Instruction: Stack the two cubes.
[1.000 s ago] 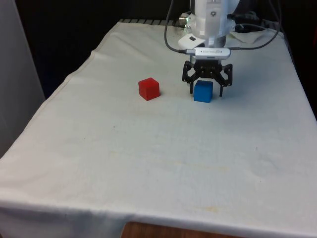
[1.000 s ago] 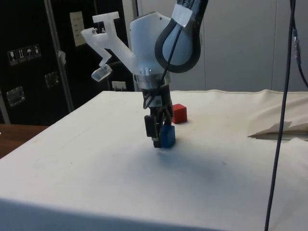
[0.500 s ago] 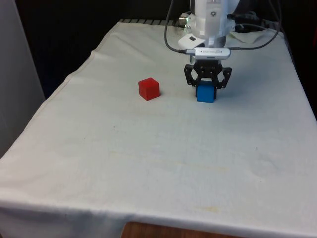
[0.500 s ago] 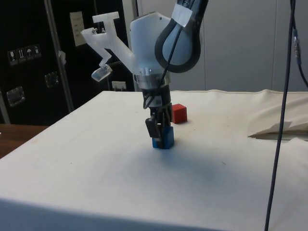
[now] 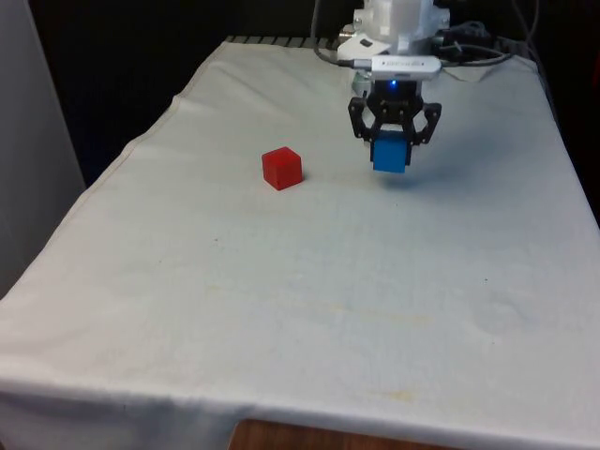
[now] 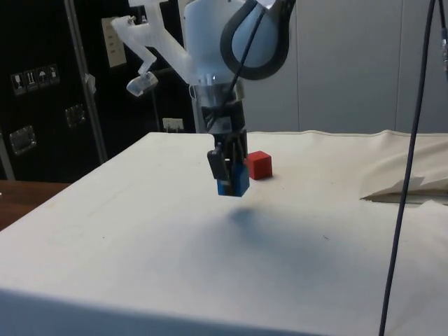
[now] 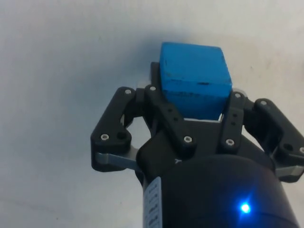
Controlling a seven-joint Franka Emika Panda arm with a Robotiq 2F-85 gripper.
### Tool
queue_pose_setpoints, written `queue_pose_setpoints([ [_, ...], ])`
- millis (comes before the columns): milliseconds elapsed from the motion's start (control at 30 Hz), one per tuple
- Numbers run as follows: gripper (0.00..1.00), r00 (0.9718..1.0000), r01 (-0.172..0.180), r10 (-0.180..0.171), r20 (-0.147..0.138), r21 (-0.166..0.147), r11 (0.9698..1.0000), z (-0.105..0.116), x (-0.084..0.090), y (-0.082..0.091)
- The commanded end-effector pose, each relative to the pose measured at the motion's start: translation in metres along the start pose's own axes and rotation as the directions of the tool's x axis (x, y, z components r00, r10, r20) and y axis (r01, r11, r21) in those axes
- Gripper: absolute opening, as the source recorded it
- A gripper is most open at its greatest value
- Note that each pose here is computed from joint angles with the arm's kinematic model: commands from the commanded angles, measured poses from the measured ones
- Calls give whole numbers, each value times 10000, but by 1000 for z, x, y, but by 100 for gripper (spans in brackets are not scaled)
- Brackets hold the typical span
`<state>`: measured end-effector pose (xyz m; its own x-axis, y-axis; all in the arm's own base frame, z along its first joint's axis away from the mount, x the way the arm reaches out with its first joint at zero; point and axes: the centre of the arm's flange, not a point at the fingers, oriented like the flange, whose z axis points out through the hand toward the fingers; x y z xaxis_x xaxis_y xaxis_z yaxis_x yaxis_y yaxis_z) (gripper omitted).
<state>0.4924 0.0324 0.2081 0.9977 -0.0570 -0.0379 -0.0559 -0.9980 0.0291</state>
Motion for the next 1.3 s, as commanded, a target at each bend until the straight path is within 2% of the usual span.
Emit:
queue_pose_setpoints([
  [0,1,10000,41,-41,-6,-33,10000,-6,-1,-1],
  [100,1,10000,24,-24,-12,-14,10000,-9,-1,0],
  [133,1,10000,89,-89,9,-72,9999,-18,-2,0],
  [367,1,9998,181,-180,69,-95,9998,-37,-6,1],
  [800,1,9996,252,-249,141,-155,9996,-45,-5,1],
  [1000,1,9997,228,-227,119,-140,9996,-53,-4,20],
  [1033,1,9997,219,-218,88,-137,9997,-52,-3,18],
  [1267,1,9997,203,-202,102,-121,9997,-54,-3,46],
])
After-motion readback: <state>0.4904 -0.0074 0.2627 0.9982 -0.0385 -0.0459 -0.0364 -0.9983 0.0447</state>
